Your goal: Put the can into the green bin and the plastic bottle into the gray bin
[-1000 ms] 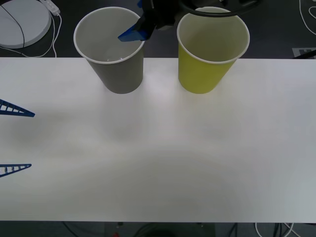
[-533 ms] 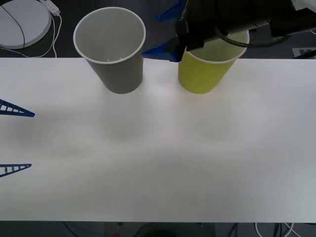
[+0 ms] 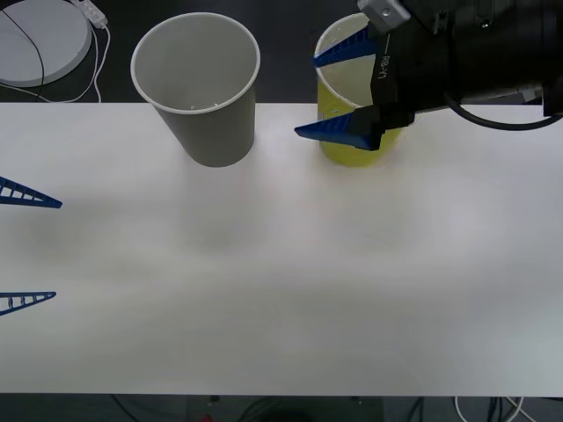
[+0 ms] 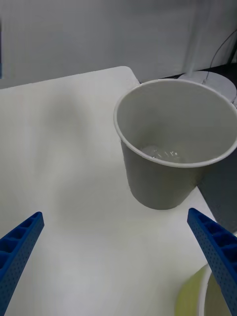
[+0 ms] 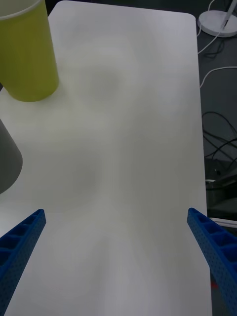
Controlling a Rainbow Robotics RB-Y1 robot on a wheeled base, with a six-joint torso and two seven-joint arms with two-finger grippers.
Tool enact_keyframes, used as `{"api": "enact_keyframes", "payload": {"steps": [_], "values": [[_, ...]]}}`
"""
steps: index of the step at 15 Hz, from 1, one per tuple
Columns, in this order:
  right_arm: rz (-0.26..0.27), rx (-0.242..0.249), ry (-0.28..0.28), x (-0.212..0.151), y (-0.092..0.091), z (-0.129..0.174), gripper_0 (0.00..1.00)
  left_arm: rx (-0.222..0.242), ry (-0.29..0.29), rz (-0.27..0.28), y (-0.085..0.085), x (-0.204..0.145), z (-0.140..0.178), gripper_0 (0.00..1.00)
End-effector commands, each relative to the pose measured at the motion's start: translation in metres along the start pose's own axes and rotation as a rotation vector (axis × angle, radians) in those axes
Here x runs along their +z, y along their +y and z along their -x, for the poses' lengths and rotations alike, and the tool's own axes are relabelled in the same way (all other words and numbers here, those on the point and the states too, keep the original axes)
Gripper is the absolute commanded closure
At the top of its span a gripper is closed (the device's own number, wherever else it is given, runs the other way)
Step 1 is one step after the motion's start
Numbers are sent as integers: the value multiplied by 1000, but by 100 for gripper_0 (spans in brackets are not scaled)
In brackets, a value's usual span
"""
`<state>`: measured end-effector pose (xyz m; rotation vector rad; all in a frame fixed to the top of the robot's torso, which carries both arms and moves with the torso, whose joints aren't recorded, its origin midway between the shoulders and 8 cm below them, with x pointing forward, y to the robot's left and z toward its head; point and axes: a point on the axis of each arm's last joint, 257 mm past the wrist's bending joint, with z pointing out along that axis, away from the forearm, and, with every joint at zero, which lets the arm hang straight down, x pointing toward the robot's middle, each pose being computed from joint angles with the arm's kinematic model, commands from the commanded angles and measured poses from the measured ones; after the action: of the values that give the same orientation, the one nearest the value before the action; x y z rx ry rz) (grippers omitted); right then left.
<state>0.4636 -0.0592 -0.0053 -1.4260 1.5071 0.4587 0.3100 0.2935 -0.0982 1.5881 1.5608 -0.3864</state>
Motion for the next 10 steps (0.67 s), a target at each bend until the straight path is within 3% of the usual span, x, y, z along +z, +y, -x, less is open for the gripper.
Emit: {"api": "enact_keyframes", "payload": {"steps": [1, 10], "values": [[30, -27, -20, -14, 9, -15, 0, 0, 0, 0, 0, 0, 0, 0], [78, -101, -72, -60, 36, -53, 0, 0, 0, 0, 0, 0, 0, 0]]}}
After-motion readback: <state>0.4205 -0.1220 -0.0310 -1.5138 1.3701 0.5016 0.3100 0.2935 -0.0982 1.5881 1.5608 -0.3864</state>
